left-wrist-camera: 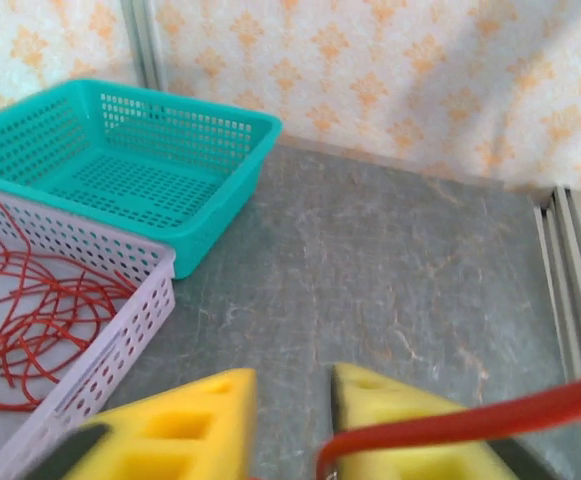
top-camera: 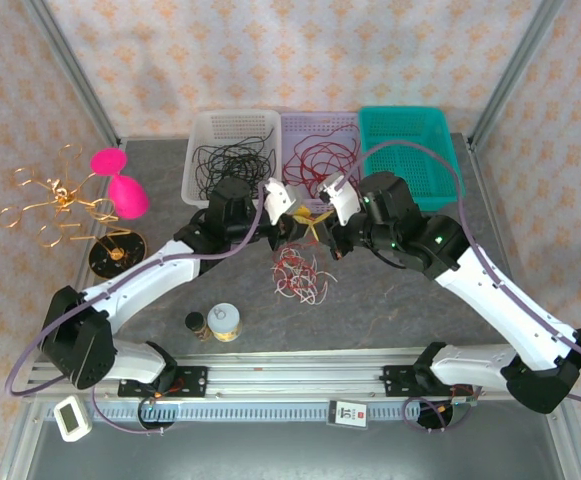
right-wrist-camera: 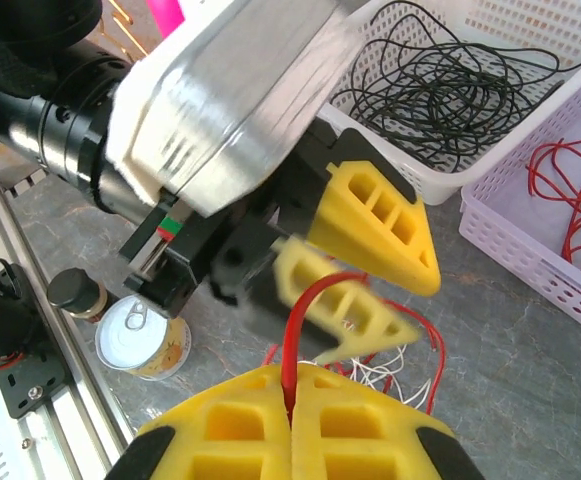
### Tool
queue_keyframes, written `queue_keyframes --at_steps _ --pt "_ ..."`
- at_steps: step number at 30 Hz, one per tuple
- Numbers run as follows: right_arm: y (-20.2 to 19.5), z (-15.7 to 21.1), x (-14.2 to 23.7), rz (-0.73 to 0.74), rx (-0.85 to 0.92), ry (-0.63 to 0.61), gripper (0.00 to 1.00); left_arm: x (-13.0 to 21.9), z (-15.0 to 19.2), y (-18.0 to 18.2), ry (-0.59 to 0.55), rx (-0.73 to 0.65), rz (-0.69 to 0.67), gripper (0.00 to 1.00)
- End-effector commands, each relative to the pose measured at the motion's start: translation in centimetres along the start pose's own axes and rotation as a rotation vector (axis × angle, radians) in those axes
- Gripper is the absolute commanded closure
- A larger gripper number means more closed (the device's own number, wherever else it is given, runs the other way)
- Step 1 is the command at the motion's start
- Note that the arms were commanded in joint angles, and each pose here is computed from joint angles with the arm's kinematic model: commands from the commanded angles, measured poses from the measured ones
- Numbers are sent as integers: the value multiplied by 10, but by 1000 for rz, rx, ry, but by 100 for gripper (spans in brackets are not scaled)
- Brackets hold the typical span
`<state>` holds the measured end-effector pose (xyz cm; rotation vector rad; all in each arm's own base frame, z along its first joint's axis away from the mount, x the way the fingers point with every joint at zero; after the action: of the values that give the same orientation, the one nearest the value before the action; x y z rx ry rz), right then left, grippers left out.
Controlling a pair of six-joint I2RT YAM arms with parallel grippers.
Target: Untangle the cables
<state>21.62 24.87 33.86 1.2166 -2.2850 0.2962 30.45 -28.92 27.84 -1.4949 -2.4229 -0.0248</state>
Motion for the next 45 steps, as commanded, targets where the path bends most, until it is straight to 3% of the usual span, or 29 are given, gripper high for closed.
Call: queue_keyframes --at_steps 1,3,6,8,9,11,13,17,19,22,26,31,34,36,40,42,45 --pt "1 -17 19 18 31 -60 100 2 -30 11 -141 -57 -91 100" --pt "-21 -19 25 164 8 -83 88 11 -38 16 -202 -56 -145 100" --pt "-56 -16 34 407 -31 -126 89 26 -48 8 -288 -66 -144 100" --pt "-60 -18 32 430 -46 -178 91 32 -53 3 -317 -60 -130 100" --pt "-58 -22 29 410 -53 -211 88 34 -56 2 -327 -55 -128 100" --pt "-51 -25 20 351 -69 -260 55 41 -64 1 -355 -41 -141 100" --pt "-46 -24 13 311 -73 -272 38 53 -76 2 -406 -11 -177 100" --pt "-57 -6 25 387 -122 -318 26 85 -100 10 -543 74 -292 100" --pt "-49 0 32 327 -130 -379 16 95 -107 11 -582 118 -310 100" --pt "-14 -3 33 86 -95 -565 2 96 -116 4 -597 164 -252 100" --pt "20 -18 16 -183 -8 -709 1 98 -127 -8 -636 256 -145 100" --pt "30 -38 -28 -284 102 -674 7 104 -131 -10 -644 319 -130 100" --pt "16 -35 -65 -226 108 -598 16 108 -135 -13 -639 332 -124 100" --pt "6 -30 -83 -183 96 -560 32 111 -139 -15 -637 330 -127 100" --pt "-6 -2 -114 -145 27 -468 78 120 -152 -18 -648 307 -144 100" --pt "-12 20 -126 -123 -24 -415 90 124 -162 -19 -652 287 -158 100" --pt "-15 62 -139 -106 -102 -337 100 128 -176 -18 -651 254 -187 100"
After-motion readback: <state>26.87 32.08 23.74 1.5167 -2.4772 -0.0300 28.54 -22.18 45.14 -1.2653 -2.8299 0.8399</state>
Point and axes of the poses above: each hand's point on the last joint's axis, 136 mm out from that joint toward the fingers, its own x axis back along the fingers, its own y axis along the line the jaws close on, z = x × y, the point moved 2 cm from there along x, back along the fingers, and after that the axes turned 7 degrees about x, right-handed, at the moved point
